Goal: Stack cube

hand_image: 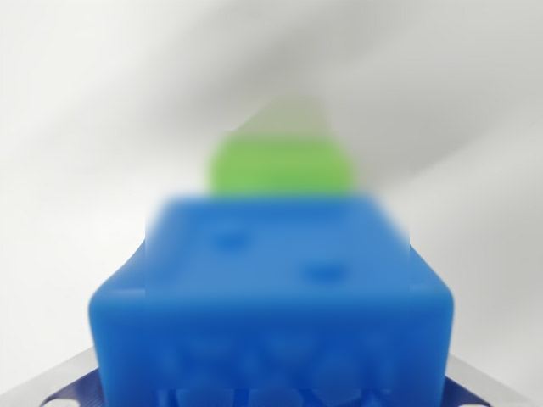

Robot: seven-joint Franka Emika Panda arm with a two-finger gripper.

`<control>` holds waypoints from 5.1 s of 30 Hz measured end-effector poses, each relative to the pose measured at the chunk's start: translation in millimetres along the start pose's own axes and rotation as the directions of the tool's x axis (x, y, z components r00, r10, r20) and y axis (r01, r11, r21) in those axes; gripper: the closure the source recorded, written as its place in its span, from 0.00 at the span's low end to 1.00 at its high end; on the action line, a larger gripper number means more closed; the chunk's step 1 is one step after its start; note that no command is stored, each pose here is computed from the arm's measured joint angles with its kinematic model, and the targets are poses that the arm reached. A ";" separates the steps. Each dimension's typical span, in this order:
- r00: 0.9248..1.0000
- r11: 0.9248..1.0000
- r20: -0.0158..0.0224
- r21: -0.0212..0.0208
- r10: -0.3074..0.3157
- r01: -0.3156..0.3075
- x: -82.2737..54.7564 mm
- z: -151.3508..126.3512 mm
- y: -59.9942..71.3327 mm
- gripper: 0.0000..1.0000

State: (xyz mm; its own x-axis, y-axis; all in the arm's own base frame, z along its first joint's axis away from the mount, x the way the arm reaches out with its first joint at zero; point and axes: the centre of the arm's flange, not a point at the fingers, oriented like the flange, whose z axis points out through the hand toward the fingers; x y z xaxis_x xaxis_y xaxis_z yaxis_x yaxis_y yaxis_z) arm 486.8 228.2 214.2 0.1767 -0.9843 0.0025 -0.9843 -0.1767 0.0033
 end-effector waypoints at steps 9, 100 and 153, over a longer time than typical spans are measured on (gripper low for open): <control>1.000 1.000 -0.001 0.000 0.000 0.000 0.3 18.5 0.6 1.00; 1.000 1.000 0.003 0.006 0.000 0.000 -0.2 -18.9 -0.5 0.00; 1.000 1.000 0.008 0.006 -0.001 0.001 0.0 -226.2 0.4 0.00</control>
State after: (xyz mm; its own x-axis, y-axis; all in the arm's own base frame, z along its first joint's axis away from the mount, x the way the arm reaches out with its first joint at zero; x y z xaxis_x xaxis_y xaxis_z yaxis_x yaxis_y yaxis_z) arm 487.1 228.8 440.5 0.1779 -0.9840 -0.0057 -0.9841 -0.1778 -0.0027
